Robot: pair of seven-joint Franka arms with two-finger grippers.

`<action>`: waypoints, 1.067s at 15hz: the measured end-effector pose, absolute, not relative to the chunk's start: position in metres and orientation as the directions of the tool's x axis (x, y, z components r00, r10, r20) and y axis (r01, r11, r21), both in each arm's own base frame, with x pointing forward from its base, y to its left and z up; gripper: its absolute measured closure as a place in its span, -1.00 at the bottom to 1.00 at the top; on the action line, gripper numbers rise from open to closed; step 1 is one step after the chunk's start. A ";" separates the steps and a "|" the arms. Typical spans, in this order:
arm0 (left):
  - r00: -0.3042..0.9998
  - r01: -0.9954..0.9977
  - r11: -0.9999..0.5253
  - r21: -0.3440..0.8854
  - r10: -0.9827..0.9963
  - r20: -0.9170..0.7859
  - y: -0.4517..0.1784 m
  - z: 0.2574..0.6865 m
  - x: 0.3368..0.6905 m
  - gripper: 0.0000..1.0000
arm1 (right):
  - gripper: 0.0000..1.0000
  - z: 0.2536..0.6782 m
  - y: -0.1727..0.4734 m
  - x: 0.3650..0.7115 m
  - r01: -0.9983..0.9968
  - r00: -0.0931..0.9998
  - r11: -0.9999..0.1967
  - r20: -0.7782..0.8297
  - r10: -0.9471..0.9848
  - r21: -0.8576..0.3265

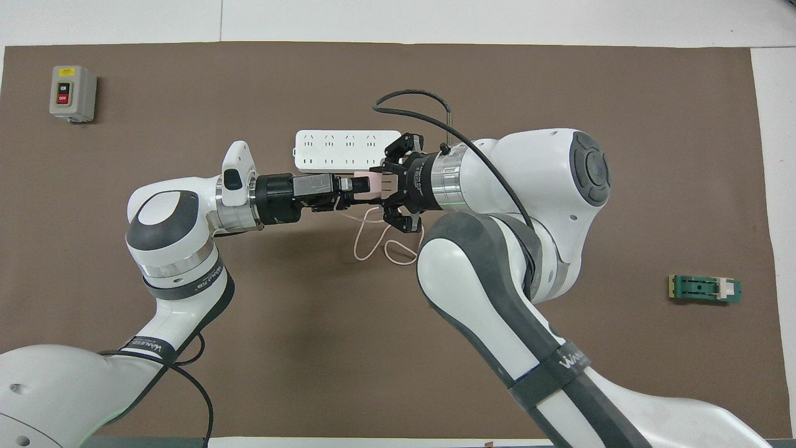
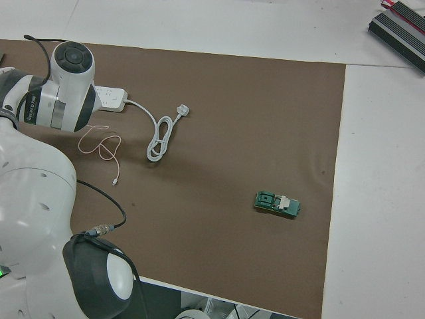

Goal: Plug charger into power strip

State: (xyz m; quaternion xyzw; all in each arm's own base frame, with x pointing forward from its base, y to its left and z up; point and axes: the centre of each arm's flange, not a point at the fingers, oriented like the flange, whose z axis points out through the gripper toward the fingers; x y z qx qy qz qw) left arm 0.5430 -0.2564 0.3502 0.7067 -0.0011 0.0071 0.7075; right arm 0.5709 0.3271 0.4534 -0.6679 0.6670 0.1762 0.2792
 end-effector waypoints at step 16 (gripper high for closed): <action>0.991 -0.129 -0.021 0.991 0.013 0.130 -0.249 0.355 0.551 -1.00 | 0.07 0.454 0.325 0.572 -0.989 0.046 0.050 -0.608 -0.793 -0.140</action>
